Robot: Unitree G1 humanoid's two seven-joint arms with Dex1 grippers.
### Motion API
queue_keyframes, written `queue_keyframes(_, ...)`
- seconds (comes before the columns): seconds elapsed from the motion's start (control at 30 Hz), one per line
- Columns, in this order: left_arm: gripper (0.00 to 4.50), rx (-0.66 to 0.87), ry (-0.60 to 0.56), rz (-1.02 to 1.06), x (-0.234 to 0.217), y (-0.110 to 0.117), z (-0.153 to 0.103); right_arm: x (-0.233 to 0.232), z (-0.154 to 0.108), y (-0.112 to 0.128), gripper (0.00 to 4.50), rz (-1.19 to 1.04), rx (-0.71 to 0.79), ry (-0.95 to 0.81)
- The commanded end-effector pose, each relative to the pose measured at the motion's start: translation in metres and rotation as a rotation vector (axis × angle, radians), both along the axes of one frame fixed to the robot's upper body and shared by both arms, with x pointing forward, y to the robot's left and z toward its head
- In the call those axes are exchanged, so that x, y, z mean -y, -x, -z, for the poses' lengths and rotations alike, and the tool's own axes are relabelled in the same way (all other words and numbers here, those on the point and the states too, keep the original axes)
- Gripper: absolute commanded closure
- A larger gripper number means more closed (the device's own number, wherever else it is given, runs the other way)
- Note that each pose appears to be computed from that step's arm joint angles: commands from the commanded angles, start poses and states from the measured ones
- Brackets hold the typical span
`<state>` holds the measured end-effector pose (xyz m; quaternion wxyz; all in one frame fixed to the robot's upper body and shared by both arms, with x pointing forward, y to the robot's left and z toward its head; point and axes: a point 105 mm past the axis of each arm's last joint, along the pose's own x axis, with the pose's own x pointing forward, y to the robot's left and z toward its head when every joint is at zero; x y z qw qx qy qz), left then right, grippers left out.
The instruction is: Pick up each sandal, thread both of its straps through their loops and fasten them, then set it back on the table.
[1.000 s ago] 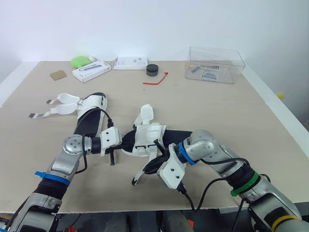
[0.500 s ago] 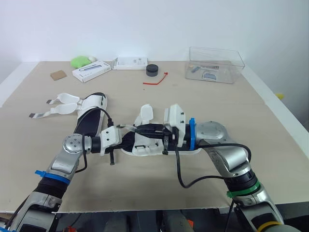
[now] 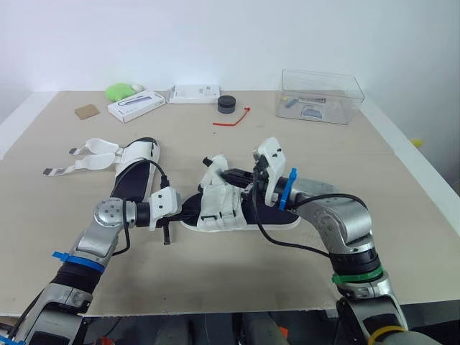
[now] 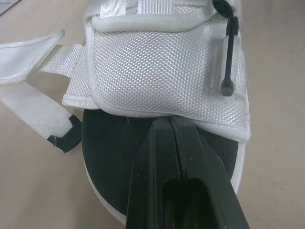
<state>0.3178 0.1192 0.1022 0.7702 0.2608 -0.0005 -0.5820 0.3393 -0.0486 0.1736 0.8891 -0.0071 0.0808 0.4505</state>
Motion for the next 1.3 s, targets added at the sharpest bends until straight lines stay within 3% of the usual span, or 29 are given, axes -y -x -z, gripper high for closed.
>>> queue_keyframes(0.03, 4.50, -0.069, -0.068, -0.001, -0.005, 0.006, 0.022, 0.011, -0.006, -0.006, 4.44, 0.067, -0.008, -0.026)
queue_keyframes(0.57, 4.50, -0.064, -0.073, 0.000, -0.005, 0.006, 0.021, 0.019, 0.006, -0.012, 4.44, 0.148, -0.119, -0.082)
queue_keyframes(0.6, 4.50, -0.064, -0.073, 0.000, -0.005, 0.007, 0.021, 0.021, 0.006, -0.012, 3.96, 0.154, -0.120, -0.079)
queue_keyframes(0.63, 4.50, -0.064, -0.073, -0.001, -0.005, 0.007, 0.022, 0.023, 0.007, -0.013, 3.82, 0.159, -0.103, -0.057)
queue_keyframes(0.7, 4.50, -0.064, -0.073, -0.002, -0.005, 0.007, 0.022, 0.026, 0.005, -0.014, 3.11, 0.159, -0.063, -0.020)
queue_keyframes(0.8, 4.50, -0.064, -0.074, -0.003, -0.005, 0.007, 0.022, 0.025, -0.004, -0.013, 1.73, 0.136, 0.027, 0.031)
queue_keyframes(1.07, 4.50, -0.060, -0.074, -0.006, -0.006, 0.006, 0.020, 0.001, -0.050, -0.007, 1.73, -0.027, 0.297, 0.067)
queue_keyframes(1.13, 4.50, -0.058, -0.074, -0.006, -0.006, 0.006, 0.019, -0.010, -0.053, -0.002, 2.27, -0.097, 0.310, 0.057)
queue_keyframes(1.2, 4.50, -0.055, -0.074, -0.005, -0.006, 0.005, 0.019, -0.017, -0.048, 0.001, 3.18, -0.155, 0.286, 0.058)
queue_keyframes(1.3, 4.50, -0.051, -0.073, -0.004, -0.005, 0.004, 0.018, -0.017, -0.022, -0.004, 4.41, -0.192, 0.192, 0.121)
